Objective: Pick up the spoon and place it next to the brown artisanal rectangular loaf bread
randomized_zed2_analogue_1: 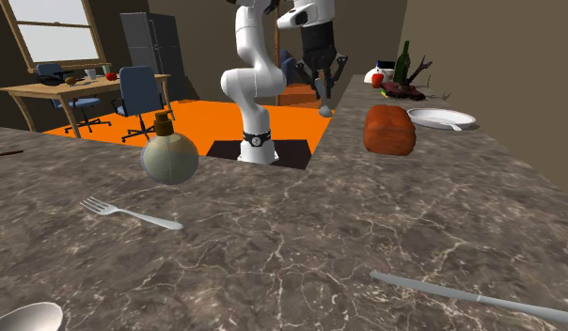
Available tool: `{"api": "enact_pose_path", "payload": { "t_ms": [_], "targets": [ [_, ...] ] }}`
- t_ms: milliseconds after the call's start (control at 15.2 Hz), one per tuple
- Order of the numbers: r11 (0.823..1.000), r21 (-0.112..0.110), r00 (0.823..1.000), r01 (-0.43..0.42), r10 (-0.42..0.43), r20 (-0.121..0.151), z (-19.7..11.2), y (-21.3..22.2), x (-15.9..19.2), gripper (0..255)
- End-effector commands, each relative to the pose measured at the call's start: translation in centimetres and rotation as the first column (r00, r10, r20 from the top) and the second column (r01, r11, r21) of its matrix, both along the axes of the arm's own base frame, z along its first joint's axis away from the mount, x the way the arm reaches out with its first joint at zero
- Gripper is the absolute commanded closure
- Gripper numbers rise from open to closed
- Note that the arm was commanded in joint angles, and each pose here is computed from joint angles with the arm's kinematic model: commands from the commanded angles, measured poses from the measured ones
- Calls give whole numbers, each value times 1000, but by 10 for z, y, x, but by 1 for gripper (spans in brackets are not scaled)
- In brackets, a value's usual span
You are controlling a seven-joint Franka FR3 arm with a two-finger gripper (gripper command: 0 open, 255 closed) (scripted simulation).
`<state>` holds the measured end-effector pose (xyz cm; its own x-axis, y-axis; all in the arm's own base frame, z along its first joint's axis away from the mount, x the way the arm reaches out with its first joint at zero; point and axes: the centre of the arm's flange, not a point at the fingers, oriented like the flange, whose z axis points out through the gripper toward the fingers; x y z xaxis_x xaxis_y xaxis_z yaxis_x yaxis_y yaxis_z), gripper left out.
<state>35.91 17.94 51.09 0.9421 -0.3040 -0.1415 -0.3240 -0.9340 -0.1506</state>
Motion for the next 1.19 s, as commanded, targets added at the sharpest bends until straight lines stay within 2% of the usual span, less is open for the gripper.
{"api": "enact_pose_path", "payload": {
  "t_ms": [0, 1122],
  "targets": [
    [1000, 0, 1000, 1, -1, 0, -2, 13, -25, 255],
    [1000, 0, 1000, 1, -1, 0, -2, 108, -228, 255]
  ]
}}
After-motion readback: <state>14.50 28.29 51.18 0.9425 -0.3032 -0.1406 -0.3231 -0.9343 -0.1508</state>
